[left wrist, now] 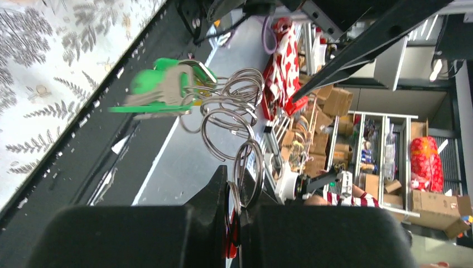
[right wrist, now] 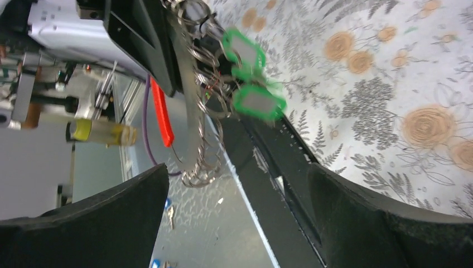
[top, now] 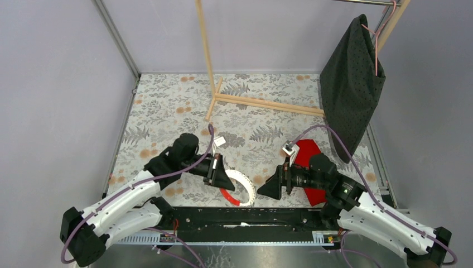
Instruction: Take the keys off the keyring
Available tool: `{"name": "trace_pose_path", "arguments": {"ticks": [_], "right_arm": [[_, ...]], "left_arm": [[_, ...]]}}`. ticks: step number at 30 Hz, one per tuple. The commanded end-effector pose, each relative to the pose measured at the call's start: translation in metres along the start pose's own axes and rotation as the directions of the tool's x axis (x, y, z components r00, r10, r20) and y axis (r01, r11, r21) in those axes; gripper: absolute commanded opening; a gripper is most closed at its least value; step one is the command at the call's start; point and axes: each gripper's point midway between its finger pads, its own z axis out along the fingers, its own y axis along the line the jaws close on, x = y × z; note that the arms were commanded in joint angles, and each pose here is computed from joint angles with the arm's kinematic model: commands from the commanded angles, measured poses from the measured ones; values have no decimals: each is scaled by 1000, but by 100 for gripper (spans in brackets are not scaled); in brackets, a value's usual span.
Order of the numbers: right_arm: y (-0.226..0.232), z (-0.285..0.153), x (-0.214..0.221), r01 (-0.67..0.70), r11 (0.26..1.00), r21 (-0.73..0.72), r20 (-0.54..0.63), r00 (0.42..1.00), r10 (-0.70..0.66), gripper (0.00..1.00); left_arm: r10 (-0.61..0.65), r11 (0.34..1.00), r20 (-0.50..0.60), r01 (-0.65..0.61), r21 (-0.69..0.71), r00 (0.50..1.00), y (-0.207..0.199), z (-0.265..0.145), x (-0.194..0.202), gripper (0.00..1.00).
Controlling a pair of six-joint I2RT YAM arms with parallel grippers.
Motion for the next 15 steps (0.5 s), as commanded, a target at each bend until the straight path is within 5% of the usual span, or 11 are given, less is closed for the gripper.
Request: {"name": "trace_pose_path", "arguments": {"ticks": [1, 9, 15], "right_arm": [[36, 1, 7, 74, 980, -183, -123, 988, -98, 100], [53, 16, 11, -22, 950, -313, -187, 982, -39, 96], [56, 22, 15, -99, 931, -351, -212, 977, 23, 84]], "left_arm": [[43, 999, -36, -43, 25, 998, -4, 10, 10, 0], [82, 996, -87, -79, 30, 993, -6, 27, 17, 0], [83, 996, -90, -80, 37, 992, -4, 35, 13, 0]]}}
